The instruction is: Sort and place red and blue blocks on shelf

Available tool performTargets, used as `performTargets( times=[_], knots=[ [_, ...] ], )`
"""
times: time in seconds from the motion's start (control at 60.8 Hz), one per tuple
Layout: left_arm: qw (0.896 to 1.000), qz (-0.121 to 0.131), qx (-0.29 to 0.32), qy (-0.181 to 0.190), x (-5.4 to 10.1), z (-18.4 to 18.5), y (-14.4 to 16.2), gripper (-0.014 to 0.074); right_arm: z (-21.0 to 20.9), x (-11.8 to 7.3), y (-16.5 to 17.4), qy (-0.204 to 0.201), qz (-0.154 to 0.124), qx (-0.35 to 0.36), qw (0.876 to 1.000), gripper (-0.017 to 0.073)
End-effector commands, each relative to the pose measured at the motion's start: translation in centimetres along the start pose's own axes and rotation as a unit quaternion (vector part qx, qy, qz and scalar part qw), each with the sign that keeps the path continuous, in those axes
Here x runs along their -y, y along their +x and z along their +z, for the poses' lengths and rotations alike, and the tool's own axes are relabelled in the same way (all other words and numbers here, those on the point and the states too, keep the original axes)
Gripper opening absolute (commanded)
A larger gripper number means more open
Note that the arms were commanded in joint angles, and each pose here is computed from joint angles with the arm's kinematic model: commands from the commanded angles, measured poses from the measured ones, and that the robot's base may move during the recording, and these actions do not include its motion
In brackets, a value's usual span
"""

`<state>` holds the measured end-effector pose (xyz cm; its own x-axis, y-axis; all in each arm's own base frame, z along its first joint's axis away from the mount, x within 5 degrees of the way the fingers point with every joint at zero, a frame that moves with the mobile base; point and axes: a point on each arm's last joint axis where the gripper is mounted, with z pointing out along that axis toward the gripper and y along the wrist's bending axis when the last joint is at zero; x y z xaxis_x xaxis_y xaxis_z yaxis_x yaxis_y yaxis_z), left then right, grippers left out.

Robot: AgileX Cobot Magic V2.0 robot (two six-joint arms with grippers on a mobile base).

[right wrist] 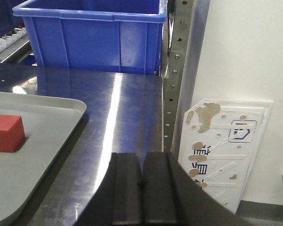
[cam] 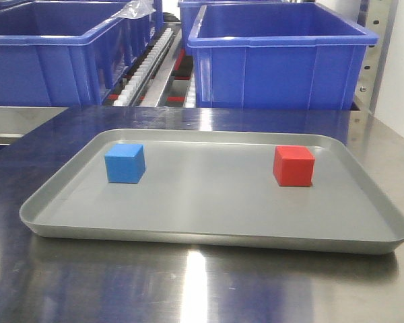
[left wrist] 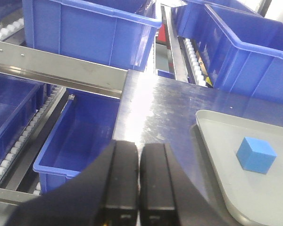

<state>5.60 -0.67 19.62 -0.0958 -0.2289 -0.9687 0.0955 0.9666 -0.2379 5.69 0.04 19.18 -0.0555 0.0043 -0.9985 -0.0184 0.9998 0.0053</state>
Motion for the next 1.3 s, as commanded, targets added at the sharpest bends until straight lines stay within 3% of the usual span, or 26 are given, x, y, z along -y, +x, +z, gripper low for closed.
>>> performTargets(
  times=[0.0,1.283],
  knots=[
    [0.999,-0.003,0.038,0.008,-0.01,-0.01,-0.09,0.0132,-0.37,-0.1,-1.71,-0.005,-0.001,0.065,0.998,0.005],
    [0.999,-0.003,0.038,0.008,-0.01,-0.01,-0.09,0.0132,-0.46,-0.19,-2.23,-0.01,-0.001,0.094,0.996,0.005]
  ],
)
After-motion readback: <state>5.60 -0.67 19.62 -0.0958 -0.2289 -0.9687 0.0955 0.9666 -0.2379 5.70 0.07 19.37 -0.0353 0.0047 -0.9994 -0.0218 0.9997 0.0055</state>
